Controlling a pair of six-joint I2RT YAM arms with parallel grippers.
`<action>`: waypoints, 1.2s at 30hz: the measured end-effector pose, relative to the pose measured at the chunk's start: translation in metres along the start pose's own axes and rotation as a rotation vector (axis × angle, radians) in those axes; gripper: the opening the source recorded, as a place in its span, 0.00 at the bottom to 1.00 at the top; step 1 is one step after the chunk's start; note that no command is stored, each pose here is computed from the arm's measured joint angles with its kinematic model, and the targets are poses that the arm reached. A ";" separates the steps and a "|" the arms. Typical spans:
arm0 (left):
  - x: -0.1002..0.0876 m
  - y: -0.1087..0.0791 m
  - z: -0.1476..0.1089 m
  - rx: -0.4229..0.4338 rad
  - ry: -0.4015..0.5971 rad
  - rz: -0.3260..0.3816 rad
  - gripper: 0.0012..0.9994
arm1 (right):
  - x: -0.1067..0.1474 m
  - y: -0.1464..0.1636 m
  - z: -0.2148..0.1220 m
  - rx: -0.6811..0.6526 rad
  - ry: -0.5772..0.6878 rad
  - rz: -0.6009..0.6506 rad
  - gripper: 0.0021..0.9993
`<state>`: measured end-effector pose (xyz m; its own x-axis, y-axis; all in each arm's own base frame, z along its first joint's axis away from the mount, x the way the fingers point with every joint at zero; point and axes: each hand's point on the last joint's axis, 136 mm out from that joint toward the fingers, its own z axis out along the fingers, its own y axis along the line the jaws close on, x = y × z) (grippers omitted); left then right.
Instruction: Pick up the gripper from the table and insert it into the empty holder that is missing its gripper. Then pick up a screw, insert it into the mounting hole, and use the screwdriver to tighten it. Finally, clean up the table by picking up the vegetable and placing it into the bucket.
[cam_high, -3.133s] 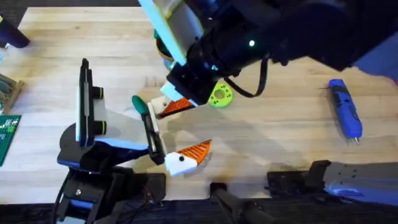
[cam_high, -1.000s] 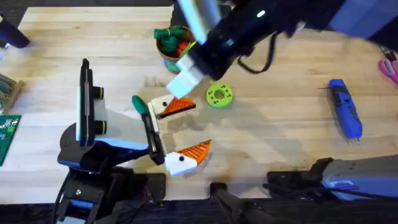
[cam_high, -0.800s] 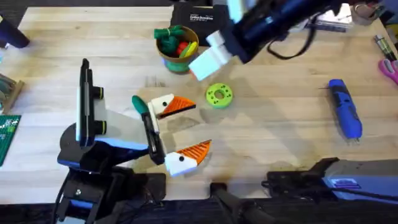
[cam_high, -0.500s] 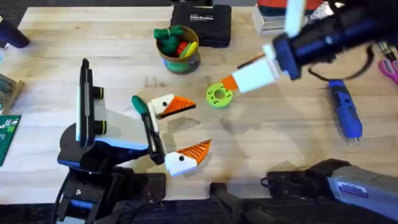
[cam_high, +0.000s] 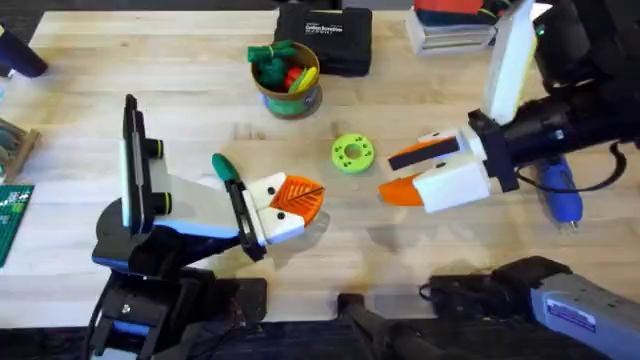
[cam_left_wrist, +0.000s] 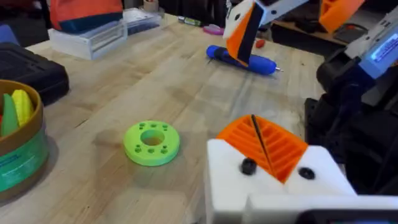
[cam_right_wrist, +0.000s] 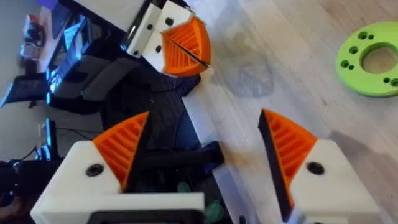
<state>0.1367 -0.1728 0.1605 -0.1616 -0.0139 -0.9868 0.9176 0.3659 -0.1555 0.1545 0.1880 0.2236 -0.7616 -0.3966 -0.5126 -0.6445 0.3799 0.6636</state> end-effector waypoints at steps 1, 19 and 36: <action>0.000 0.000 0.000 -0.003 0.000 0.000 0.00 | 0.000 0.000 0.000 0.000 -0.002 -0.003 0.99; 0.000 0.005 0.000 -0.028 -0.002 0.000 0.00 | 0.016 -0.142 -0.096 0.698 -0.139 0.388 0.99; 0.000 0.005 0.000 -0.028 -0.002 0.000 0.00 | 0.109 -0.264 -0.232 1.210 -0.049 0.642 0.99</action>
<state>0.1412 -0.1709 0.1602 -0.1606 -0.0160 -0.9869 0.9069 0.3921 -0.1540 0.2571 -0.1496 0.1187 -0.9316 0.1442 -0.3336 0.1816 0.9798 -0.0837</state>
